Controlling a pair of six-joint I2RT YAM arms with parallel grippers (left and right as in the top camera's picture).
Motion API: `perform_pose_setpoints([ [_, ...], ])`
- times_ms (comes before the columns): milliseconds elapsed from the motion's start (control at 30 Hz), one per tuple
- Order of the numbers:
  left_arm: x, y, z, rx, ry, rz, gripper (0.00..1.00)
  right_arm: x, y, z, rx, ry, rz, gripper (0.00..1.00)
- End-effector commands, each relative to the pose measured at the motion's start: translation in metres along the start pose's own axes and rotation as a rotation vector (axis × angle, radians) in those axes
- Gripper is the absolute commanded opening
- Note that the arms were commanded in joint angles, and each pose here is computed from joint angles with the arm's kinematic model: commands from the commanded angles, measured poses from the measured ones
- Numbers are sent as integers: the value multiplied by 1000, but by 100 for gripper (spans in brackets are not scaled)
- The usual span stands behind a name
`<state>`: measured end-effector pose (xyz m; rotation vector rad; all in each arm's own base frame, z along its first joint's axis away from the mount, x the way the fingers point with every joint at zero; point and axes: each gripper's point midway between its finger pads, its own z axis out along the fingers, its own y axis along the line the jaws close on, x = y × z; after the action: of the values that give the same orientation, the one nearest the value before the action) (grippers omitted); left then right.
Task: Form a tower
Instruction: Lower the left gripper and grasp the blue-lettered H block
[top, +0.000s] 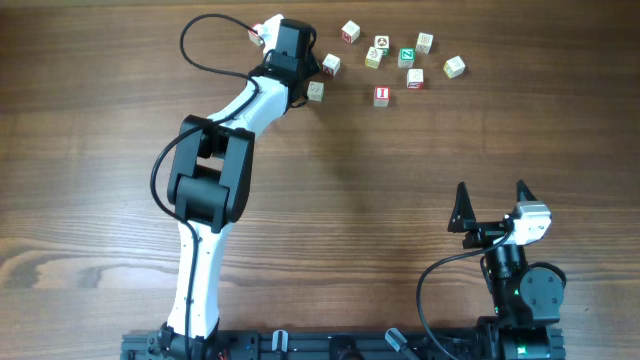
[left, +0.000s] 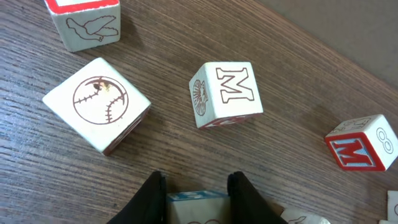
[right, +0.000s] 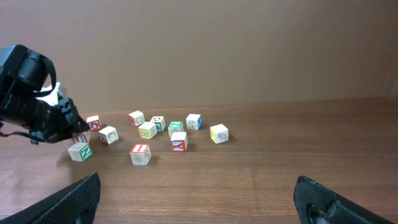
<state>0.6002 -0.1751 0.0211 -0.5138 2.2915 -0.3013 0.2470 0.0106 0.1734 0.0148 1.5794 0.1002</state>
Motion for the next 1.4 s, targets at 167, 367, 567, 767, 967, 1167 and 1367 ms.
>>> perform_pose_setpoints([
  [167,-8,4,-16,-21,25,127,66,-1,4,0,-19,-5,-14,100],
  [367,-1,9,-9,-31,41,130,60,-1,4,0,-19,-5,-14,100],
  [567,29,28,6,-73,126,189,37,-1,4,0,-19,-5,-14,100],
  [767,11,20,-22,-86,151,308,26,-1,4,0,-19,-5,-14,100],
  [967,-100,-41,-152,43,-65,265,28,-1,4,0,-19,-5,-14,100],
  [1167,-104,-62,-269,151,-31,289,26,-1,4,0,-19,-5,-14,100],
  [1367,-17,-90,-308,175,171,438,26,-1,4,0,-19,-5,-14,100],
])
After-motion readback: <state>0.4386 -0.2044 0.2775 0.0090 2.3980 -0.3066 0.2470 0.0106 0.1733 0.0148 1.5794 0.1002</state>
